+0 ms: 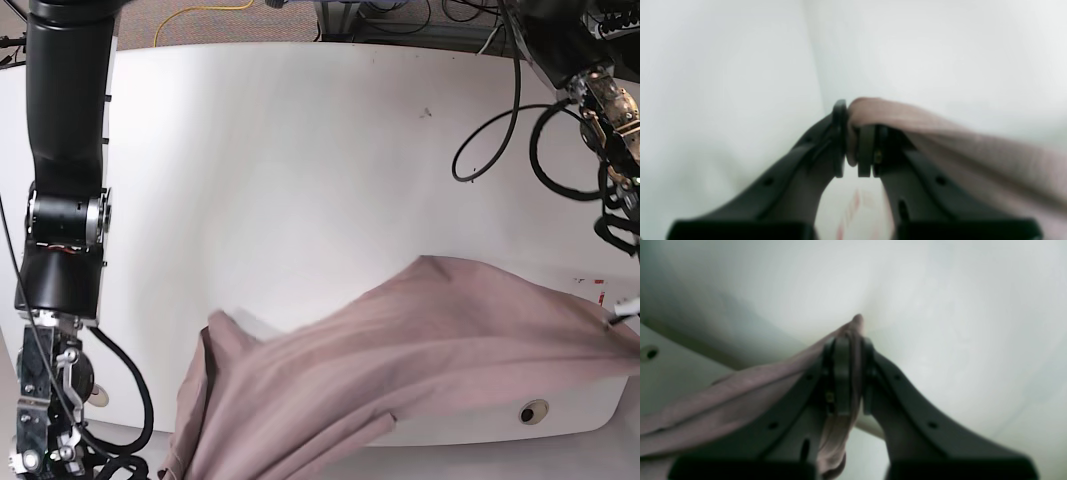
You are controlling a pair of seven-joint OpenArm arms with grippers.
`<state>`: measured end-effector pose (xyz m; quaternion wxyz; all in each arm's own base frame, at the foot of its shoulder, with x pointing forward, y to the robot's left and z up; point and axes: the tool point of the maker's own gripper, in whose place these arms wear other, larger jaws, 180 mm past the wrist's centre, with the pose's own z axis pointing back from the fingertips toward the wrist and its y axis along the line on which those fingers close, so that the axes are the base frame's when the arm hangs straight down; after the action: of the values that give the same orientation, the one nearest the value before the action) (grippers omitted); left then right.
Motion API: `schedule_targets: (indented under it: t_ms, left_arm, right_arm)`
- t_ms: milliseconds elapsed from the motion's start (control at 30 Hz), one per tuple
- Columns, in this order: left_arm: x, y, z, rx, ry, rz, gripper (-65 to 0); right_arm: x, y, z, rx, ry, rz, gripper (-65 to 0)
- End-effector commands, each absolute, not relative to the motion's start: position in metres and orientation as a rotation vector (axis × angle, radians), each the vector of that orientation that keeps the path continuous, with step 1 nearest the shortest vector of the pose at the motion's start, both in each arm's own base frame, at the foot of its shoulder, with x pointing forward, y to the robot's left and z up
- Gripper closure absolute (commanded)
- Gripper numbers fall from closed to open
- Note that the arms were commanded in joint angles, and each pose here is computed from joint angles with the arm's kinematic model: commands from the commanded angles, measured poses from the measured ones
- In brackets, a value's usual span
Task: Fold the T-shirt properly
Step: 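Lift the shirt with both grippers and spread them apart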
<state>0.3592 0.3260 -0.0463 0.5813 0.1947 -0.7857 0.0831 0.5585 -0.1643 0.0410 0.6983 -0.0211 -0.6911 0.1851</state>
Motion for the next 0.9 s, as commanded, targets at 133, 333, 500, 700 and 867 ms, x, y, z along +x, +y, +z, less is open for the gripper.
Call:
schedule_targets:
  t_ms: [133,333,500,700,867]
  left_arm:
    - [0.365,0.332,0.046,0.525,-1.938,0.109,-0.3]
    - [0.365,0.334,0.088,0.519,-1.949,0.127,0.0]
    - [0.366,0.333,0.101,0.52,-1.931,0.113,0.0]
    - [0.373,0.329,0.087,0.522,-1.862,0.065,0.0]
    - [0.38,0.329,0.045,0.516,-1.745,0.028,0.0]
  right_arm:
    - [0.548,-0.17,0.159,-0.078,-1.746,0.426,0.0]
    - [0.541,-0.171,0.191,-0.094,-1.774,0.455,0.0]
    - [0.538,-0.173,0.191,-0.114,-1.748,0.459,0.0]
    - [0.531,-0.189,0.146,-0.178,-1.678,0.476,0.0]
    - [0.521,-0.201,0.08,-0.209,-1.594,0.489,0.0]
